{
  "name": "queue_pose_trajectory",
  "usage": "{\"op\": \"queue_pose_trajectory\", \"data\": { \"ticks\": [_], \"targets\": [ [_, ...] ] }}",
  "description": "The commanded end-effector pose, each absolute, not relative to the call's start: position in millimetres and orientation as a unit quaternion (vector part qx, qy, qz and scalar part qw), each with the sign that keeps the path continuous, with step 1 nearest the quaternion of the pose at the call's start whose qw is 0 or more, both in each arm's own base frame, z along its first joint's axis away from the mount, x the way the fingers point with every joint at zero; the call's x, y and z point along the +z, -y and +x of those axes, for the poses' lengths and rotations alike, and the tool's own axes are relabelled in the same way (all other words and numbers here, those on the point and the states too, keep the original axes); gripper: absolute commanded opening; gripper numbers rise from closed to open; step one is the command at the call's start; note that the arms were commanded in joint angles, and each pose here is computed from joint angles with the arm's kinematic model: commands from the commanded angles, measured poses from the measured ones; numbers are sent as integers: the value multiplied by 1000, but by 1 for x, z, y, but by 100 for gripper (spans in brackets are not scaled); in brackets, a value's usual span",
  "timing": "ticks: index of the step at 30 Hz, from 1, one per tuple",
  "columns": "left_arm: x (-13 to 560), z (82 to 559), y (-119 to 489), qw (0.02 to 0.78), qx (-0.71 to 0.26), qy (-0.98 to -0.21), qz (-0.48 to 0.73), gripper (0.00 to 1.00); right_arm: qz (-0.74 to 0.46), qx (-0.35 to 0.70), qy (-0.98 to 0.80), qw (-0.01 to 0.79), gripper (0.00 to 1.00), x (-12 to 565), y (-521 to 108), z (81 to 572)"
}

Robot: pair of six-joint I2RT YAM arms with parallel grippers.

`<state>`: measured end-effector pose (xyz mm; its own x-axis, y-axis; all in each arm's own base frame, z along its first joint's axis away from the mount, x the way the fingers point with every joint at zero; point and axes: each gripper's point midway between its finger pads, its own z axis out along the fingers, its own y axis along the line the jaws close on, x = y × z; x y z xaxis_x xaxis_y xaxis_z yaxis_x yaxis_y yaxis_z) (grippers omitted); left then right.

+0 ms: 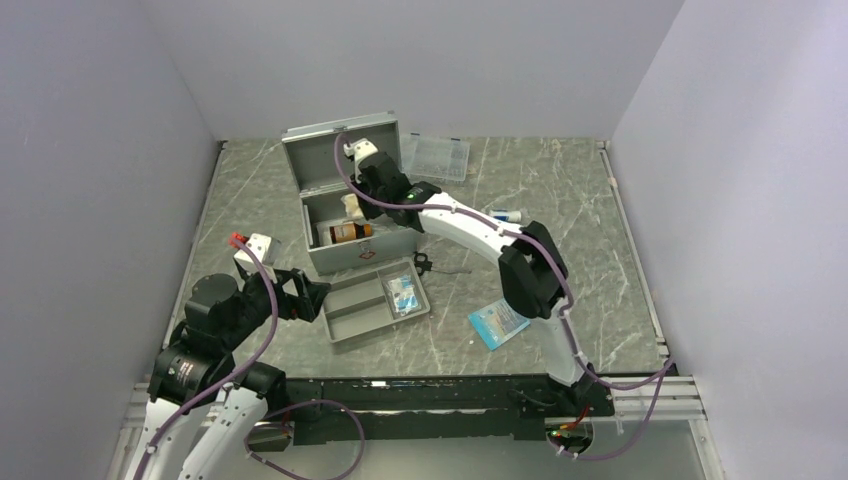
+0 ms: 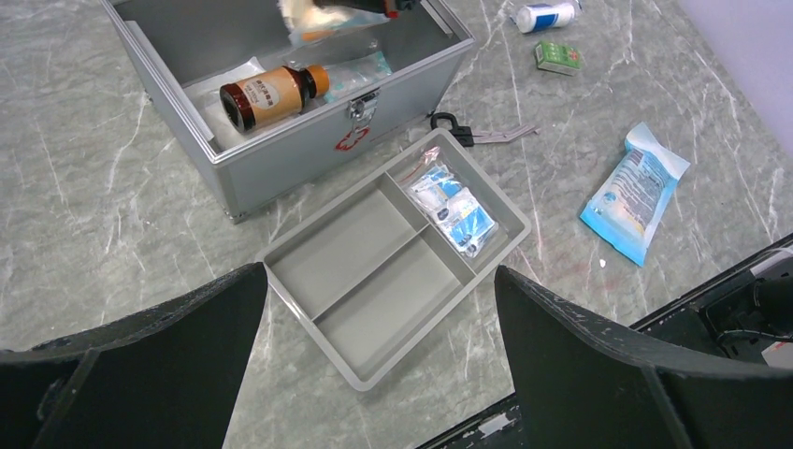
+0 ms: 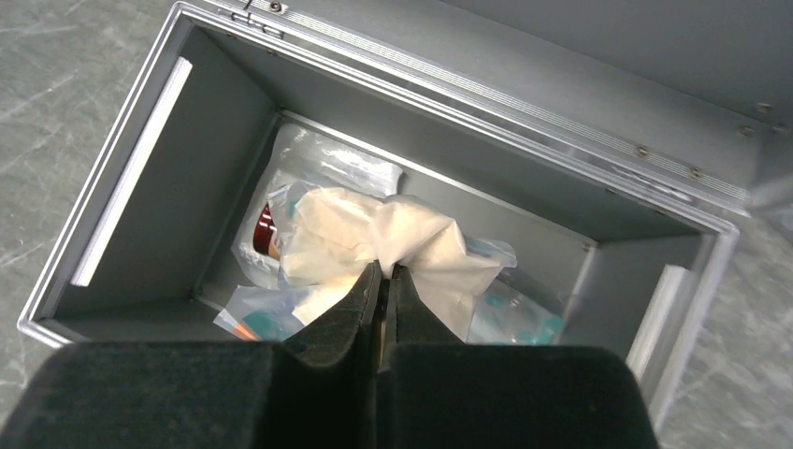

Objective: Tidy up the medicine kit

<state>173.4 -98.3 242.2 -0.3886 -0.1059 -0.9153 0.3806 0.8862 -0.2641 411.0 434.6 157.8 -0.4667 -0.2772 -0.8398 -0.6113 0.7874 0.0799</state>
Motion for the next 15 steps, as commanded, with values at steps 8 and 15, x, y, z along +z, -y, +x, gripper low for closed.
{"op": "queue_pose_trajectory", "data": {
  "ticks": [8,15],
  "targets": [
    [253,176,97,567,-224,-789,79,99,-255,212,-844,422,0,135,-472,422],
    [253,176,97,567,-224,-789,81,99,-254,207,-853,405,29,115,-468,415]
  ]
}}
